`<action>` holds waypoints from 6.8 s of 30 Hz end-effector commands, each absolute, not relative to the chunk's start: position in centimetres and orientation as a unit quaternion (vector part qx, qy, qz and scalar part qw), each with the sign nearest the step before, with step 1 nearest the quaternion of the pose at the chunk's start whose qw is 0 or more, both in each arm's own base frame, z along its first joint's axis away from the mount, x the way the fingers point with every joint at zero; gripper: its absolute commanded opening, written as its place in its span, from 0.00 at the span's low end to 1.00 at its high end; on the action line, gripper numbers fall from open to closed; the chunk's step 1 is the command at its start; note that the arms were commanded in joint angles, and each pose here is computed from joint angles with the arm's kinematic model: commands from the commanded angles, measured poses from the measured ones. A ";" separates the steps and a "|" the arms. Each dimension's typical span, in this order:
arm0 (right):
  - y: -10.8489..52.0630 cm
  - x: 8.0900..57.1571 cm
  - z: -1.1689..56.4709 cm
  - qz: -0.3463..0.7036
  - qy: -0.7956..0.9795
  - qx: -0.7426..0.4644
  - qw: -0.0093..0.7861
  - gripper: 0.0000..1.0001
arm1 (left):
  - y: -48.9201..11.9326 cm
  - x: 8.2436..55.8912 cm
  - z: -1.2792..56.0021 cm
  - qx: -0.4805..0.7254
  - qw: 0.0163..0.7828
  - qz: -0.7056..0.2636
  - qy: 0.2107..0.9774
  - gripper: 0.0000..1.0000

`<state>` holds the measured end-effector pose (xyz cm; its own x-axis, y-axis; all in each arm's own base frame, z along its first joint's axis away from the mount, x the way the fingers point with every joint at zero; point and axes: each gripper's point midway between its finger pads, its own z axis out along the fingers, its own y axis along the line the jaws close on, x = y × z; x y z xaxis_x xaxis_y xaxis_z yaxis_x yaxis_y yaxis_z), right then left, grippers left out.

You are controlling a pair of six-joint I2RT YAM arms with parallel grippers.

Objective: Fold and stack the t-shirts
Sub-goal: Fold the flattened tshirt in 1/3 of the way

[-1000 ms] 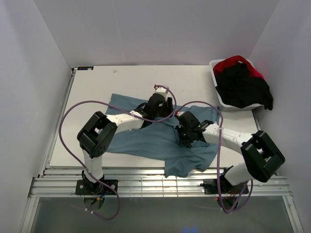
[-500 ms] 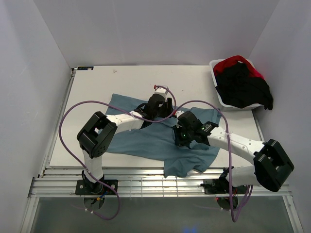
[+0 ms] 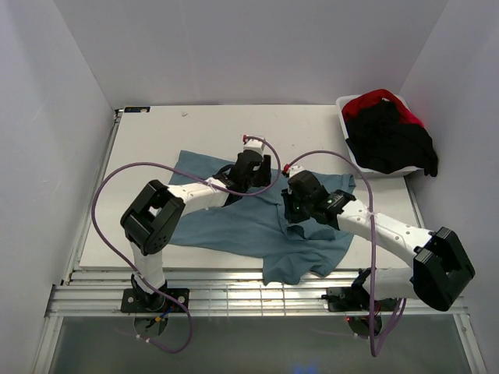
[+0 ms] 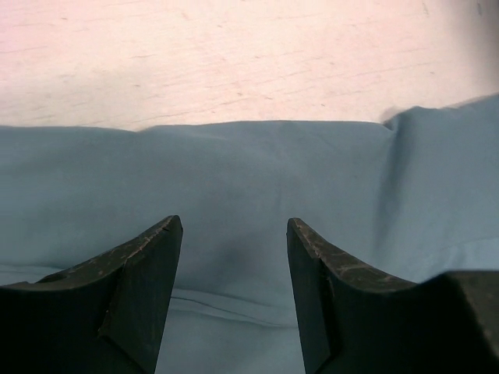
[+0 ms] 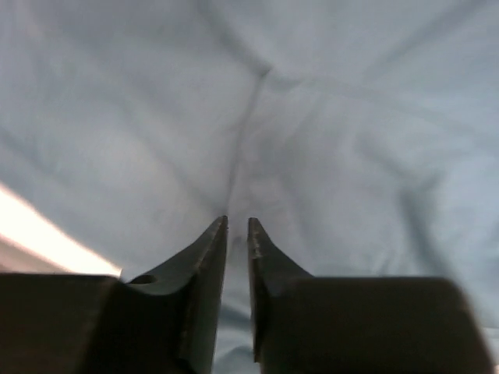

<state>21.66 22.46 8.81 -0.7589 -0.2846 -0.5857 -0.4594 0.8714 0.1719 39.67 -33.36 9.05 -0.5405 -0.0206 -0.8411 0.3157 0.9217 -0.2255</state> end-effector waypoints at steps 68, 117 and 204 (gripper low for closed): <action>10.2 52.7 -0.1 0.005 0.967 -0.009 0.255 0.08 | 1.4 44.9 10.7 -0.277 0.461 0.113 0.836 0.60; 10.8 51.6 -1.4 0.029 0.969 -0.025 0.246 0.19 | 1.0 47.3 3.3 -0.241 0.400 0.121 0.876 0.19; 12.3 53.5 -2.9 0.056 0.971 -0.027 0.229 0.17 | 1.0 53.4 -0.3 -0.261 0.372 0.073 0.888 0.00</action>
<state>55.82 13.28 2.55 -0.8170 -0.0180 -0.5763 -0.1089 0.9863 0.1236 54.50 0.31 2.66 -0.5131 -0.4160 -0.7508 -0.5225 0.8453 -0.1113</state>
